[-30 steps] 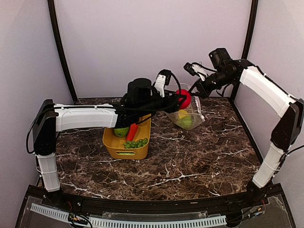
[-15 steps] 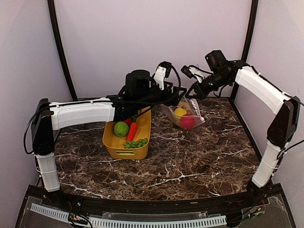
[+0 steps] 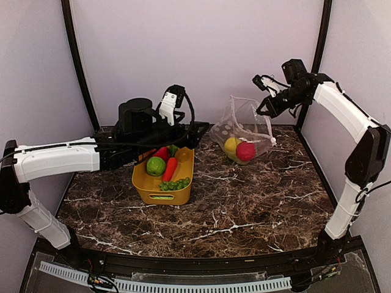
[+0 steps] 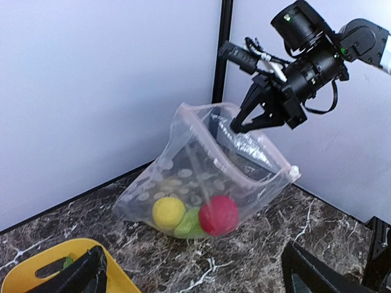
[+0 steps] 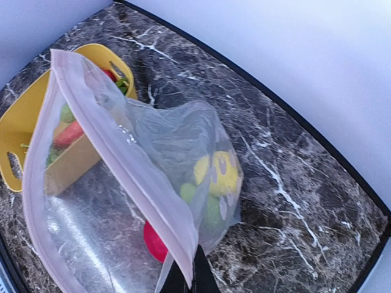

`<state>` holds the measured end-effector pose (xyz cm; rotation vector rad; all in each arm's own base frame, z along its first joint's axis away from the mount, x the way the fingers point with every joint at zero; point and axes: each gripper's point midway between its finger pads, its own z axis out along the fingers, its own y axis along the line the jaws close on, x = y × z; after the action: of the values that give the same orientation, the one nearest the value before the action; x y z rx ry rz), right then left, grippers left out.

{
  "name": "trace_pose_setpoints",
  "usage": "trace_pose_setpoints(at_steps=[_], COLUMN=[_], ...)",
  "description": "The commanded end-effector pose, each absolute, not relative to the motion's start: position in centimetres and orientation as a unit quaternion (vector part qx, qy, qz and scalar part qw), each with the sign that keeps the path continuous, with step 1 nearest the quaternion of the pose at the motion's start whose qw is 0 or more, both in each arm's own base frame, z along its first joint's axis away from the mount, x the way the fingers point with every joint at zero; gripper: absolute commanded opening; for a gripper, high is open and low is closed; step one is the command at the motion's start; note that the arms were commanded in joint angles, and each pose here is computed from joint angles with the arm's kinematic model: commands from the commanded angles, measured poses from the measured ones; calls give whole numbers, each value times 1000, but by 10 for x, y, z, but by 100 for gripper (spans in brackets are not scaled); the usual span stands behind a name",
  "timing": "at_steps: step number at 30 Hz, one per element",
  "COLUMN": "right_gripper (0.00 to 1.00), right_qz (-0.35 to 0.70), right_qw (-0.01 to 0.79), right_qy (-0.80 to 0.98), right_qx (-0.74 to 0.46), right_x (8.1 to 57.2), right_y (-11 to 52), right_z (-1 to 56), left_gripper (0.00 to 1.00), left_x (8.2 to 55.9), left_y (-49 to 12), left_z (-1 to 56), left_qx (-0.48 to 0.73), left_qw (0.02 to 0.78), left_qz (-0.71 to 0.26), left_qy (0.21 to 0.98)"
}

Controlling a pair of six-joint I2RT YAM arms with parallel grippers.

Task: Place the food in the zip-top bag and seal the zipper
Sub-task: Place the fake vegetable in the zipper food storage bag, then pick up the fake fruit from the bin.

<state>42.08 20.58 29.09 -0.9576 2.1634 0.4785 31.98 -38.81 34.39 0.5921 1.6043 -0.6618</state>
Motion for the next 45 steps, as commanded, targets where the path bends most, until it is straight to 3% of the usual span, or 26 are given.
trace_pose_setpoints(at_steps=[1,10,18,24,29,36,41,45], right_gripper=[0,0,0,0,0,0,0,0], right_qz=[134,122,120,152,148,28,-3,17], right_qw=[373,377,408,349,367,430,483,490], right_qy=[845,844,817,833,825,825,813,806], right_qx=[-358,-362,-389,-401,-404,-367,-326,-331], right_x=[436,438,435,430,418,438,435,420], right_y=[179,169,173,176,173,131,104,109], right_z=[291,291,311,268,293,345,391,395], left_gripper=[99,94,89,89,85,73,71,70], left_x=[321,333,332,324,317,310,305,301], left_y=[-353,-317,-302,-283,-268,-261,-264,-267], left_z=[305,261,253,239,230,188,174,170], left_qx=[226,225,208,173,184,169,139,140], left_qw=[594,534,493,414,375,310,276,260], left_qz=[-234,-100,-68,-78,-57,-77,-95,-99], left_qy=[736,808,842,890,907,932,946,950])
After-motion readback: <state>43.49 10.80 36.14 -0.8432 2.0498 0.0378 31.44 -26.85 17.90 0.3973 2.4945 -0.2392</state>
